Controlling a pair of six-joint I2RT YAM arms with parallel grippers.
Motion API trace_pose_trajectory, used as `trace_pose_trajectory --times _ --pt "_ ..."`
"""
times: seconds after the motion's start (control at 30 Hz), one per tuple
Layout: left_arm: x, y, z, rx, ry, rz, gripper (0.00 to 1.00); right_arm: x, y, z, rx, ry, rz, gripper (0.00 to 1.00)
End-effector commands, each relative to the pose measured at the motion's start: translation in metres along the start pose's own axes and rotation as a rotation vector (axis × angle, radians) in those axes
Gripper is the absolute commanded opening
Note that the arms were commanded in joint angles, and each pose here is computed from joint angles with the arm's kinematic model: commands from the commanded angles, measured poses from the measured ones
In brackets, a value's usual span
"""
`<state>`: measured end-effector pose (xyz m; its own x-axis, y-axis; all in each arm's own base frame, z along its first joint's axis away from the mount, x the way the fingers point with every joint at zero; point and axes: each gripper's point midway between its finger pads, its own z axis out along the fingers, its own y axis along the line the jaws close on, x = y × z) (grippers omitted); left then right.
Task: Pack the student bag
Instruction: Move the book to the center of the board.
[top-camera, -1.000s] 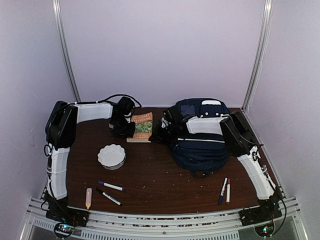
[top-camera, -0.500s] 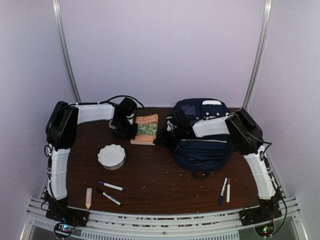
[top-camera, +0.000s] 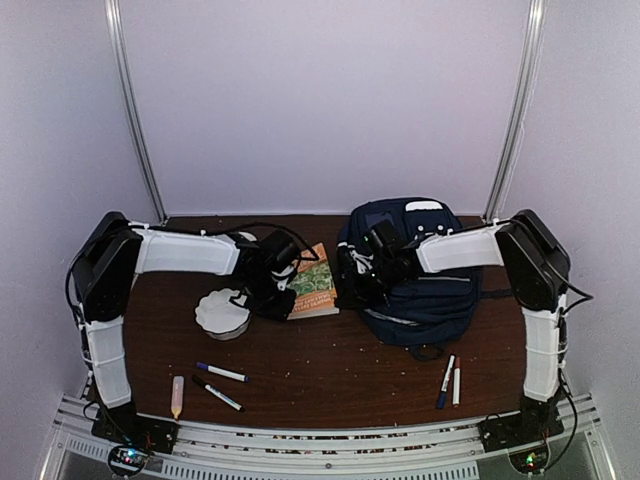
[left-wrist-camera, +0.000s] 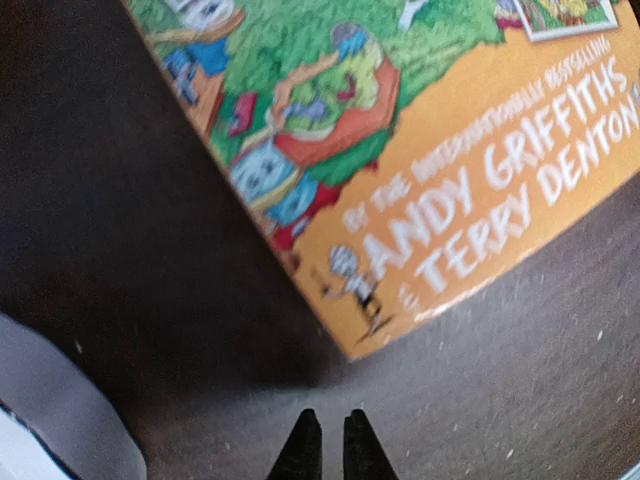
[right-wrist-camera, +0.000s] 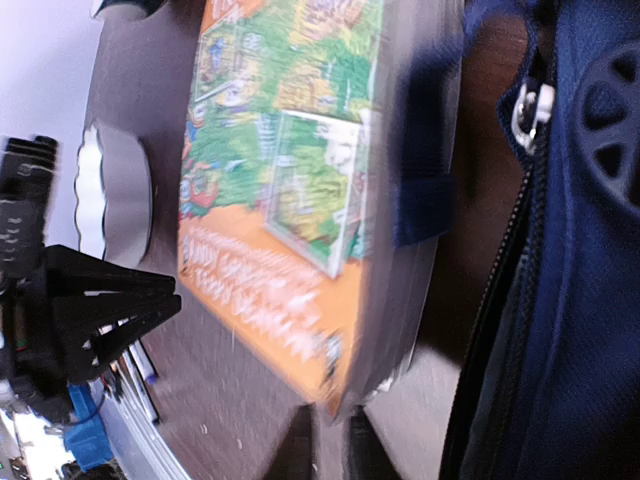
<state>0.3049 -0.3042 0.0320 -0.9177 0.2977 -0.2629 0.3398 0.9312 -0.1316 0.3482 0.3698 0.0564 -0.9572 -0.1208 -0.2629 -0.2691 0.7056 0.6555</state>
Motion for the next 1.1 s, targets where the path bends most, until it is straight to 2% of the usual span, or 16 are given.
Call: trace_pose_trajectory --times 0.0,0.1,0.17,0.2,0.3,0.33,0.47,0.7,0.87,1.07 --pt "0.005 0.012 -0.041 -0.032 -0.046 -0.016 0.11 -0.001 0.019 -0.062 0.036 -0.056 -0.183 0.23" --pt "-0.014 0.022 -0.071 -0.072 -0.139 -0.002 0.12 -0.009 0.04 -0.087 0.012 -0.106 -0.263 0.33" --pt "-0.032 0.028 -0.088 -0.069 -0.198 -0.012 0.13 -0.021 0.052 -0.096 0.012 -0.13 -0.315 0.36" --pt "-0.043 0.03 -0.095 -0.061 -0.23 -0.02 0.16 -0.028 0.057 -0.098 0.02 -0.134 -0.349 0.36" --pt "-0.074 0.034 -0.108 -0.004 -0.312 -0.051 0.39 -0.049 0.069 -0.095 0.026 -0.11 -0.457 0.36" --pt "-0.085 0.034 -0.11 0.028 -0.334 -0.063 0.43 -0.057 0.069 -0.092 0.037 -0.112 -0.48 0.36" --pt "-0.121 0.03 -0.111 0.122 -0.412 -0.102 0.48 -0.088 0.067 -0.073 0.052 -0.108 -0.481 0.36" --pt "-0.146 0.02 -0.073 0.217 -0.371 -0.153 0.53 -0.102 0.038 -0.025 0.069 -0.056 -0.354 0.37" --pt "-0.137 0.031 -0.04 0.186 -0.302 -0.223 0.56 -0.097 0.008 -0.011 0.162 -0.033 -0.308 0.4" --pt "-0.119 0.041 -0.019 0.185 -0.247 -0.288 0.6 -0.072 -0.013 0.007 0.169 0.033 -0.249 0.41"
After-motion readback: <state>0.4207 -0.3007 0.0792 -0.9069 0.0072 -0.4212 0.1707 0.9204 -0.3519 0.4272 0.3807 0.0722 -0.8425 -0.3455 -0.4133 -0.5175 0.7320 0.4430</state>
